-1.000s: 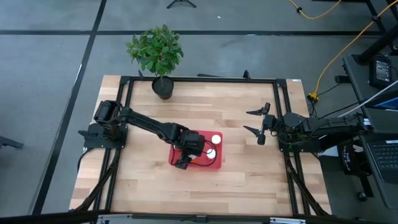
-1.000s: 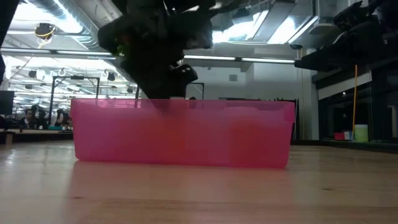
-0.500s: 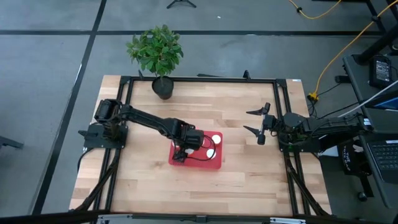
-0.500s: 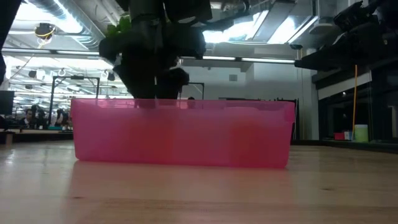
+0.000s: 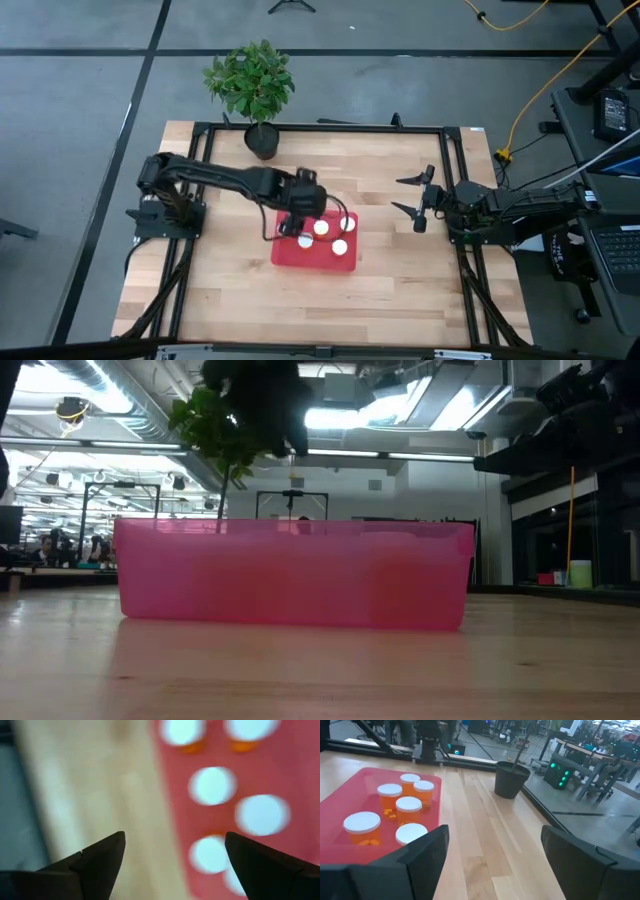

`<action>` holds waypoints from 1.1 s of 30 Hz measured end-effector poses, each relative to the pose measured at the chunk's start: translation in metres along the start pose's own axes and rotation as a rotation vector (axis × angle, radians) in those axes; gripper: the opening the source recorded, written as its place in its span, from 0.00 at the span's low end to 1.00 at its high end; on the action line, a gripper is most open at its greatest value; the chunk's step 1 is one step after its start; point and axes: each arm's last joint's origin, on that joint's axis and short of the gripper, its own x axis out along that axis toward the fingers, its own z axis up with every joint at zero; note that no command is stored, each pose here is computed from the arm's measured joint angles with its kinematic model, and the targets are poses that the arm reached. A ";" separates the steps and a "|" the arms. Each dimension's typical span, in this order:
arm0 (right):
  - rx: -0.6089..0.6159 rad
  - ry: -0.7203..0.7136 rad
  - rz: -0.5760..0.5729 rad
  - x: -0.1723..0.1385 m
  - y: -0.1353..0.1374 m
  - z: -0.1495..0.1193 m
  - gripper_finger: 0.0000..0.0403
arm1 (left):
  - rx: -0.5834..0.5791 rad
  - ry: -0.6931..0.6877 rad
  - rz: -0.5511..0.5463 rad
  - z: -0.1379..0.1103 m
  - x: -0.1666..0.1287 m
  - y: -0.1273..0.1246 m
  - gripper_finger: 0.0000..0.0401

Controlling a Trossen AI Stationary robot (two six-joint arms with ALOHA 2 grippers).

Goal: Pick and place pill bottles into a basket
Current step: Return to Home Position

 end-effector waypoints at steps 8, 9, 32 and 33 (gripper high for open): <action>0.092 -0.052 -0.014 0.000 -0.001 0.005 0.79 | -0.308 -0.079 0.311 -0.046 -0.087 0.041 0.85; 0.102 -0.060 -0.014 0.000 -0.001 0.006 0.79 | -0.367 -0.122 0.332 -0.055 -0.103 0.046 0.85; 0.087 -0.092 -0.017 -0.001 -0.002 0.009 0.79 | -0.805 -0.677 0.590 -0.227 -0.255 0.031 0.73; 0.091 -0.092 -0.017 -0.001 -0.002 0.009 0.79 | -0.780 -0.670 0.577 -0.230 -0.256 0.029 0.73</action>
